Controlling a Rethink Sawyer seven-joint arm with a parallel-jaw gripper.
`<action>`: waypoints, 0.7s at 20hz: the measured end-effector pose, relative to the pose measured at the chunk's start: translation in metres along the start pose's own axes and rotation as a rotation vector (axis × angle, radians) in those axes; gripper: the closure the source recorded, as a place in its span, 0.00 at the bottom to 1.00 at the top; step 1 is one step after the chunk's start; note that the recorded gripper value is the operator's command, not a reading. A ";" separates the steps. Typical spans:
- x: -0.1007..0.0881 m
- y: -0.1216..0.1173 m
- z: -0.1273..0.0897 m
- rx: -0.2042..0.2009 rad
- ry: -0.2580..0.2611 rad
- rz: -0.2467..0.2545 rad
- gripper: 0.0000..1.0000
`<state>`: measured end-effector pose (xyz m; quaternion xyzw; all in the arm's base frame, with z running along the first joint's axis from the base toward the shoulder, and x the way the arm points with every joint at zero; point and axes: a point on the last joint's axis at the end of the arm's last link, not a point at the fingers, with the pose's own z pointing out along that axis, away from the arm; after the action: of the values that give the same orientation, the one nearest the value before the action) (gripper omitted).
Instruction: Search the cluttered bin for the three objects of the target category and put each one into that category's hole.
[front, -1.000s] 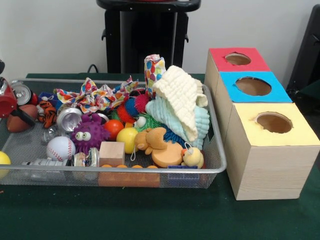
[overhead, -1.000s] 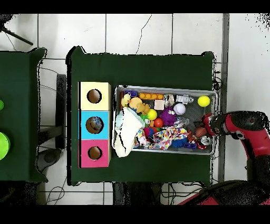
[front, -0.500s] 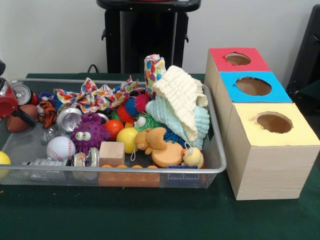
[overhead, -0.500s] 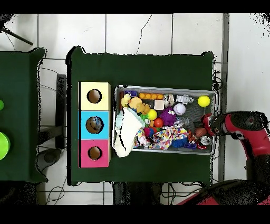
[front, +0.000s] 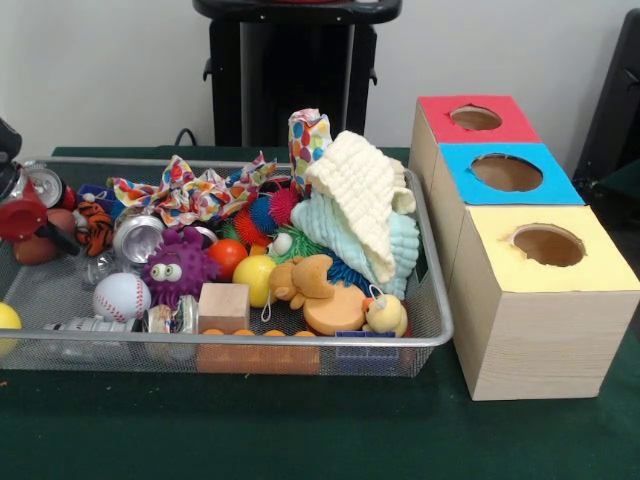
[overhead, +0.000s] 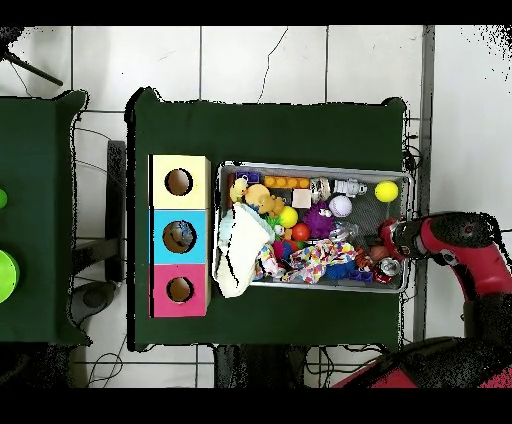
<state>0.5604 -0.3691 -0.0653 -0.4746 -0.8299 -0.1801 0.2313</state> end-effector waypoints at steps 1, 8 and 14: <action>-0.001 0.000 0.001 0.002 -0.001 -0.001 1.00; -0.008 0.012 0.001 0.020 -0.027 -0.027 1.00; -0.011 0.019 0.003 0.011 -0.032 -0.038 1.00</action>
<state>0.5809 -0.3659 -0.0722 -0.4603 -0.8434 -0.1722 0.2172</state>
